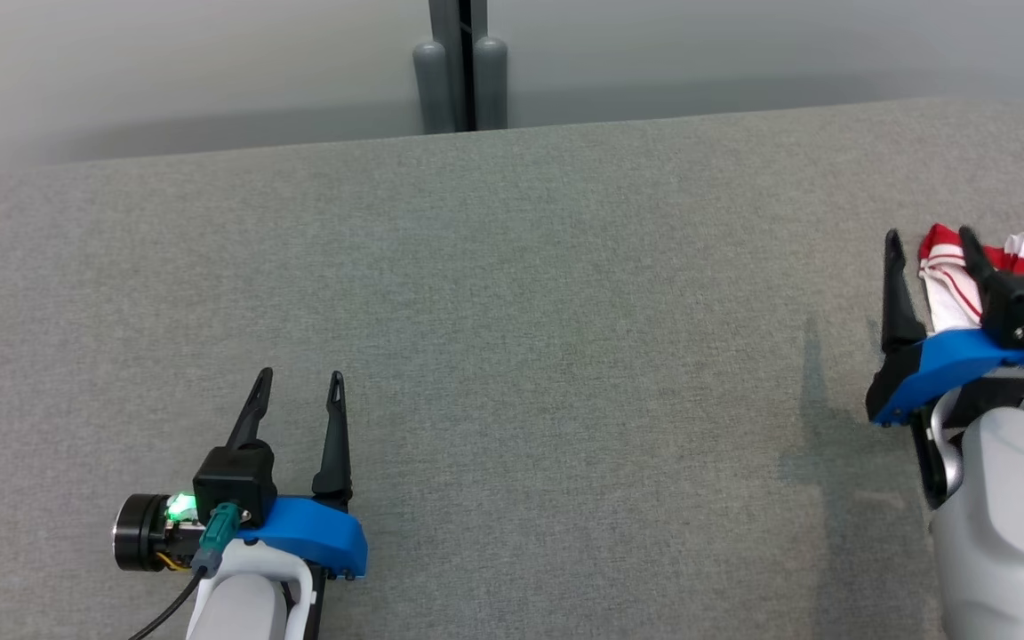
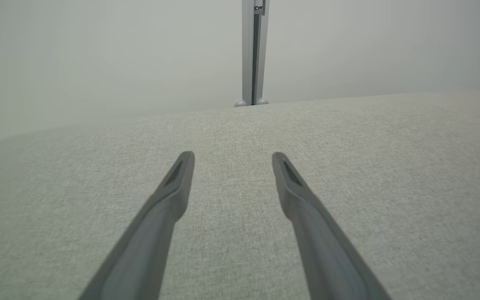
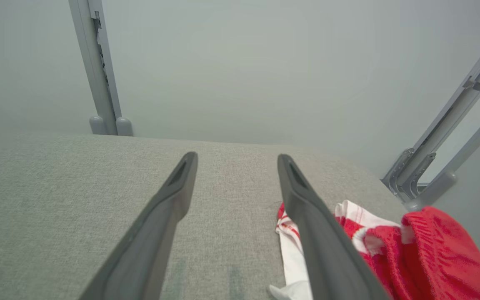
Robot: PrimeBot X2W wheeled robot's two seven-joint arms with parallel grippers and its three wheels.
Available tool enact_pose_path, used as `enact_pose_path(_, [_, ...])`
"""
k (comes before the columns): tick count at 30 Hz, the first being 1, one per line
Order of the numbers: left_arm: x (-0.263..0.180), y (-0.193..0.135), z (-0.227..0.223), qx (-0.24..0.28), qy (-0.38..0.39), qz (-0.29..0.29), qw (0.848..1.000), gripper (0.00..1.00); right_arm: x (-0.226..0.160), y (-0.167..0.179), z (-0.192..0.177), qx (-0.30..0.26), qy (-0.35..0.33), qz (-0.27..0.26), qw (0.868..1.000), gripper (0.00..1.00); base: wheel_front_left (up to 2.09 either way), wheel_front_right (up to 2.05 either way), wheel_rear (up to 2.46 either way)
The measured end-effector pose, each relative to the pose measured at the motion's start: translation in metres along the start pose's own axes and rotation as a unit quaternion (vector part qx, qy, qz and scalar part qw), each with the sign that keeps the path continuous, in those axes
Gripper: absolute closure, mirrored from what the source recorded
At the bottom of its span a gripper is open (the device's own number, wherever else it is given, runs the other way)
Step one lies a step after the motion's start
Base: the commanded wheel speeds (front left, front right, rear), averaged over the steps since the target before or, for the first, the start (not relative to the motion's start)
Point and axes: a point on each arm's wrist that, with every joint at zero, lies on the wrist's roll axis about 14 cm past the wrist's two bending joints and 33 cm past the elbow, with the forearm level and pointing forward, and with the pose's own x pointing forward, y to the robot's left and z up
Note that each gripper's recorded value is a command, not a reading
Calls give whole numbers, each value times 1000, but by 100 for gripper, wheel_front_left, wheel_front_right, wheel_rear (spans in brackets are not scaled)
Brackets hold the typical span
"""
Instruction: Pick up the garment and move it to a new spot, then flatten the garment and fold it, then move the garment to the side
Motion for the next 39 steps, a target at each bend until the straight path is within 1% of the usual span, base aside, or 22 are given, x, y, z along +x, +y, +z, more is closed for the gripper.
enact_pose_path(4, [-12, 14, 6, 1, -8, 26, 1000, 0, -14, 27, -6, 39, -2, 22, 999, 0, 0, 0, 0])
enact_pose_path(7, [-20, 24, 10, 0, -13, 44, 999, 0, -25, 36, -6, 56, -8, 31, 998, 0, 0, 0, 0])
enact_pose_path(10, [-31, 31, 10, 0, -14, 58, 998, 0, -41, 49, -19, 86, 6, 45, 995, 0, 0, 0, 0])
enact_pose_path(13, [-39, 35, 11, -1, -15, 67, 998, 0, -53, 58, -25, 100, 13, 57, 993, 0, 0, 0, 0])
enact_pose_path(22, [-54, 43, 12, -17, -21, 88, 996, 0, -77, 66, -14, 117, -4, 75, 990, 0, 0, 0, 0])
enact_pose_path(29, [-60, 39, 18, -27, -32, 81, 996, 0, -91, 63, -5, 123, -18, 76, 989, 0, 0, 0, 0])
enact_pose_path(32, [-61, 37, 19, -40, -34, 72, 996, 0, -92, 62, -3, 123, -20, 76, 989, 0, 0, 0, 0])
enact_pose_path(33, [-61, 37, 18, -42, -32, 72, 996, 100, -92, 63, -4, 123, -19, 76, 989, 100, 0, 0, 0])
enact_pose_path(39, [-74, 36, -14, -53, 18, 77, 995, 100, -104, 65, -32, 131, 28, 73, 988, 100, 0, 0, 0])
